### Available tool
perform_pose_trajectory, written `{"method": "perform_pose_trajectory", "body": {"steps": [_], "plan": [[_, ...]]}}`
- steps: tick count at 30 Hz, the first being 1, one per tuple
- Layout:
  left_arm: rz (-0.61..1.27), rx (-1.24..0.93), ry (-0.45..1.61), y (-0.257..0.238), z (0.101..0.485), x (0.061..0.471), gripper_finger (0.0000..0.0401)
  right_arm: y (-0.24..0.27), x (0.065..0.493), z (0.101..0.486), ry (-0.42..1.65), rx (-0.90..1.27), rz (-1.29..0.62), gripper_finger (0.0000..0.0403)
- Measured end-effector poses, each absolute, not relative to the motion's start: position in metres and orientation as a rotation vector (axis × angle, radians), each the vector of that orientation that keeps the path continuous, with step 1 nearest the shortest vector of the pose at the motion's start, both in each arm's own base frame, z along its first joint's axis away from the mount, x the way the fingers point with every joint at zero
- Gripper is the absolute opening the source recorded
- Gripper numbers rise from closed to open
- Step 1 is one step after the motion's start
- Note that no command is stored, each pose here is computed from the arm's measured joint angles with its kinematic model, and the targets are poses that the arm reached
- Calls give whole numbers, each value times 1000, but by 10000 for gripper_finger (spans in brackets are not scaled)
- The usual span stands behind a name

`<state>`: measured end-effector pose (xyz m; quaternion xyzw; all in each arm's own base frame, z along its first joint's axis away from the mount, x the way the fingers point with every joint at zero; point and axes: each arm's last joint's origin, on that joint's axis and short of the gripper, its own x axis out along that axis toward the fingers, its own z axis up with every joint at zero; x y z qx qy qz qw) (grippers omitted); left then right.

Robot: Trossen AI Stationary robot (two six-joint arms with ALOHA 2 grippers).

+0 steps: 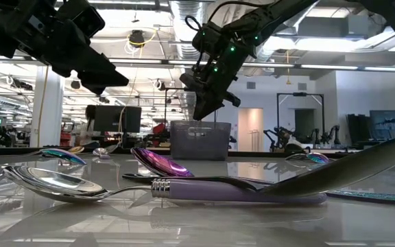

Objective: Sort silverware by color (type)
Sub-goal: Put the black spoon into the black bin, then put the blue spoon into the white bin

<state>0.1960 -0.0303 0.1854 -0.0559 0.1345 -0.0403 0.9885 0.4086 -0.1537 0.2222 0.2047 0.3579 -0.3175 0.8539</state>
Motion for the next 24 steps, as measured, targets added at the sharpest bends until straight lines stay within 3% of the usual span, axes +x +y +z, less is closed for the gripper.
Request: {"method": "perform_pose_trajectory", "body": {"steps": [11, 24], "plan": [[-86, -117, 271, -31, 185, 196, 197, -158, 402, 230, 748, 405, -692, 65], [-64, -12, 312, -29, 181, 195, 197, -113, 326, 320, 946, 211, -565, 66]]}}
